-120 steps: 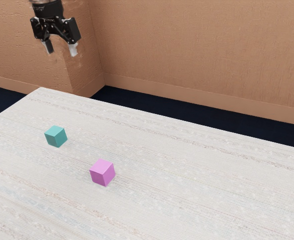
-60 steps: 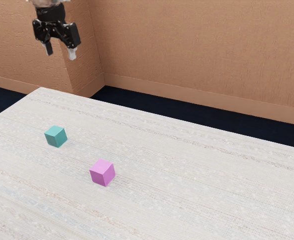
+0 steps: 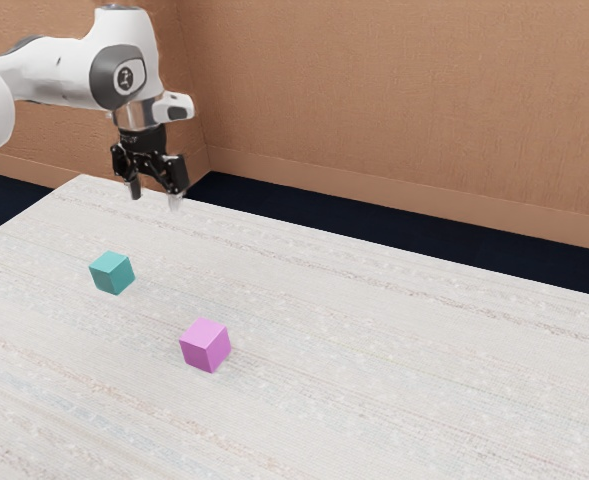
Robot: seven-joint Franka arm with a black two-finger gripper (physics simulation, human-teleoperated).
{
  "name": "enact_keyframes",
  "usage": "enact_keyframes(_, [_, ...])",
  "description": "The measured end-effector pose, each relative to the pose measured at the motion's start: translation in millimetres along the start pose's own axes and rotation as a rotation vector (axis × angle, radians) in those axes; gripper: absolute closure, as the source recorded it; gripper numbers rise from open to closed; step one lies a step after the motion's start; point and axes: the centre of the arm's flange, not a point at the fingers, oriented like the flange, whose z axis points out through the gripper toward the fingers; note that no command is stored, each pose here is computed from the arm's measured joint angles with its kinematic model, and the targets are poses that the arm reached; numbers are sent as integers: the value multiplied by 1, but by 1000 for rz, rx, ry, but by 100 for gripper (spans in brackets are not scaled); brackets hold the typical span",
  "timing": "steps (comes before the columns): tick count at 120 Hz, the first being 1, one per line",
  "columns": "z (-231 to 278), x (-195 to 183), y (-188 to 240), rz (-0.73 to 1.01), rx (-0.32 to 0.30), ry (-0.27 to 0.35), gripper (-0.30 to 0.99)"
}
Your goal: Pick up the blue block with one arm, and put the blue block on the pink block with one arm
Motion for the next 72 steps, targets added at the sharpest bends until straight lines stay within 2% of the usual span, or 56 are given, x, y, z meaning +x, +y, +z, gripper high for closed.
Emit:
enact_keyframes(22, [24, 18, -63, 36, -33, 56, 0])
enact_keyframes(45, [52, 20, -107, 91, -14, 53, 0])
enact_keyframes(72, [96, -22, -130, 126, -43, 19, 0])
